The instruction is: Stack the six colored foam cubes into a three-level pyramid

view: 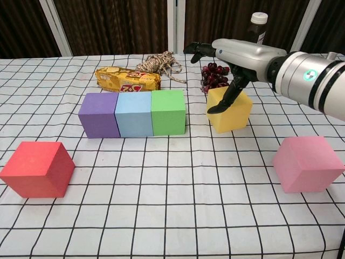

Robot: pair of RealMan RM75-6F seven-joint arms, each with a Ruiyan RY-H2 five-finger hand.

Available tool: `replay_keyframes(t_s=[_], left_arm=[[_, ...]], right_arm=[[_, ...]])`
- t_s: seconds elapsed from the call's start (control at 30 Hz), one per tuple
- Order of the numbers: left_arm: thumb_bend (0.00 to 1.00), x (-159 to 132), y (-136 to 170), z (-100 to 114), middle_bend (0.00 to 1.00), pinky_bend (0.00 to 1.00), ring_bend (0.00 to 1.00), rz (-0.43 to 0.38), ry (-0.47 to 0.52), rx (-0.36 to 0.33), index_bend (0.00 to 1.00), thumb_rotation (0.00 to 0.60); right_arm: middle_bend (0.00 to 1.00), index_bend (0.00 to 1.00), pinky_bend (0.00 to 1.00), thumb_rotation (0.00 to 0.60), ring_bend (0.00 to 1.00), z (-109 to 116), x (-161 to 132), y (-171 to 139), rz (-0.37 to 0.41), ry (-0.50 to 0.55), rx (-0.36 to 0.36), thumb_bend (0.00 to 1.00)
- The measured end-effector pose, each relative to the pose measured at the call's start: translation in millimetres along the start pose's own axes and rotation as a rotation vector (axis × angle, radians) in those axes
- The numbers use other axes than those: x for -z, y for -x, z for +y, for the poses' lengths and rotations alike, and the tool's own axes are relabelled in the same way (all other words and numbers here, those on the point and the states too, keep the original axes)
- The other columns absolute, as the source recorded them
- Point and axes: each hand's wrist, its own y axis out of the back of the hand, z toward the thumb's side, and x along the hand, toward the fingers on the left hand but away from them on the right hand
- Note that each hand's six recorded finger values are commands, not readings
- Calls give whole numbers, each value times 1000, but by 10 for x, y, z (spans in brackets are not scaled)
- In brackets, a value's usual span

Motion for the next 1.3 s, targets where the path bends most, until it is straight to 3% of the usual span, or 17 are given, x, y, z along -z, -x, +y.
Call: replay_keyframes(t_s=[0.6, 1.3], left_arm=[[0, 136, 40, -20, 145, 7, 12, 20, 10, -5, 36, 600], [0, 194, 91, -55, 145, 3, 12, 5, 42, 5, 36, 600]], right_arm=[[189, 0, 0, 600, 0, -196, -276, 379, -13, 20, -19, 59], [309, 0, 0, 600, 0, -327, -350, 495, -41, -11, -20, 90]])
